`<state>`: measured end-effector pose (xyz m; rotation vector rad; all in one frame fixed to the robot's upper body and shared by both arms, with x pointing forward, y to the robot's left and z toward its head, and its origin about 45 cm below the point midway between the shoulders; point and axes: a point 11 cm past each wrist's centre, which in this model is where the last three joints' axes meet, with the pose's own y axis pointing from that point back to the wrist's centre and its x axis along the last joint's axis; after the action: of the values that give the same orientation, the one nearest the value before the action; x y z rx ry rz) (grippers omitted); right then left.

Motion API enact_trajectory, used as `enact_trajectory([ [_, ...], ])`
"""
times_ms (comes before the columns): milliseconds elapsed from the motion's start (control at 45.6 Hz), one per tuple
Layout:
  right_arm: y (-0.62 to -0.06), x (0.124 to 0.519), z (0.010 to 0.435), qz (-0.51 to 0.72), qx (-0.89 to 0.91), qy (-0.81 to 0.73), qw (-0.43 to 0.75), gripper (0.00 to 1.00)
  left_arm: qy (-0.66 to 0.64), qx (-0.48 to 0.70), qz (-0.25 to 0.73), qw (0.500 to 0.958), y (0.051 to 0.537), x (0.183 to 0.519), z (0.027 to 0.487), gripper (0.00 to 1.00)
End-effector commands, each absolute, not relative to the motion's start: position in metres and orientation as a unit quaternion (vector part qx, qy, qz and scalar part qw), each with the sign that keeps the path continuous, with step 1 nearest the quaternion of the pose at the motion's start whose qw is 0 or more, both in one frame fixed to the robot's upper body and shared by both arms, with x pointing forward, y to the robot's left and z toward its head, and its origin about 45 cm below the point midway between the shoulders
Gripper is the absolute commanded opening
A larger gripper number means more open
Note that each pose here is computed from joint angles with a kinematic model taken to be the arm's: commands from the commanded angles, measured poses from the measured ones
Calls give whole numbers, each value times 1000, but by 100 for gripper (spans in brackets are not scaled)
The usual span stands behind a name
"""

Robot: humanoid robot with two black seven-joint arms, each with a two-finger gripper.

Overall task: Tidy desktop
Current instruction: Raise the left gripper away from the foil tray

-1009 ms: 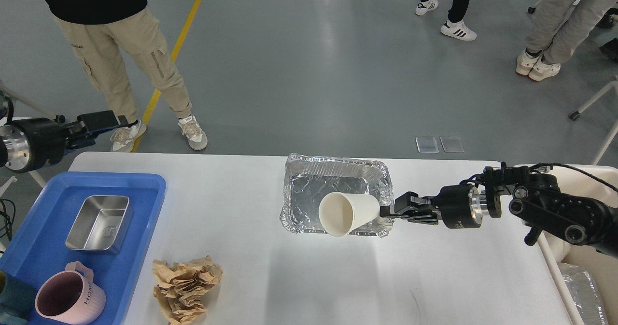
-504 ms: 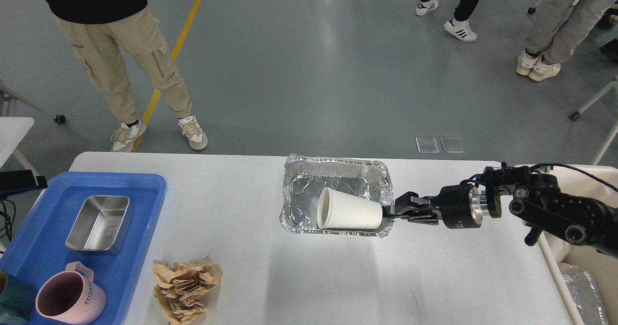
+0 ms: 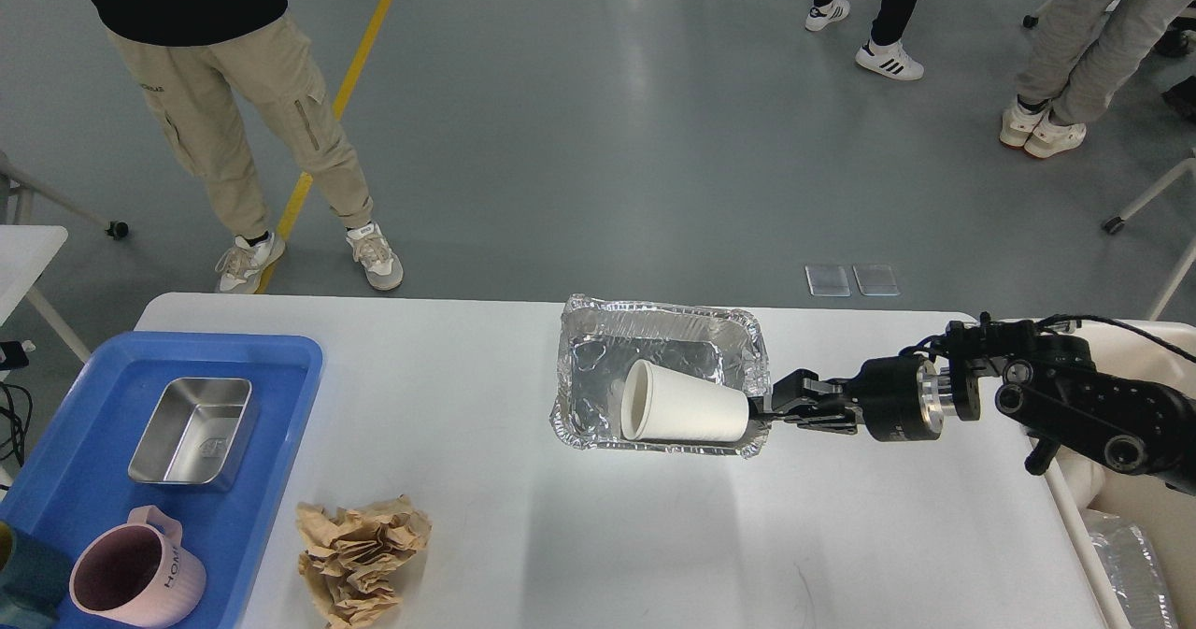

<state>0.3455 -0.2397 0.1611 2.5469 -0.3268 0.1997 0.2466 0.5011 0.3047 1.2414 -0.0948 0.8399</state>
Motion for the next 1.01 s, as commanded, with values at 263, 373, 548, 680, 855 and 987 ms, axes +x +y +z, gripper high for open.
enact_trajectory([
  [263,-237,344,164,74,953,-120,268,0,-54,554,381,739,495,255,302,97],
  [373,-235,342,165,72,956,-117,261,0,-53,550,378,743,492,258,297,97],
  [548,-234,342,165,72,956,-116,261,0,-63,548,351,757,481,259,282,97],
  [680,-234,342,165,74,956,-116,260,0,-103,551,313,767,472,262,282,97],
  [855,-237,342,167,75,955,-118,261,0,-201,594,202,752,459,265,264,97],
  [987,-238,342,167,75,955,-119,262,0,-249,627,115,729,448,268,251,97],
])
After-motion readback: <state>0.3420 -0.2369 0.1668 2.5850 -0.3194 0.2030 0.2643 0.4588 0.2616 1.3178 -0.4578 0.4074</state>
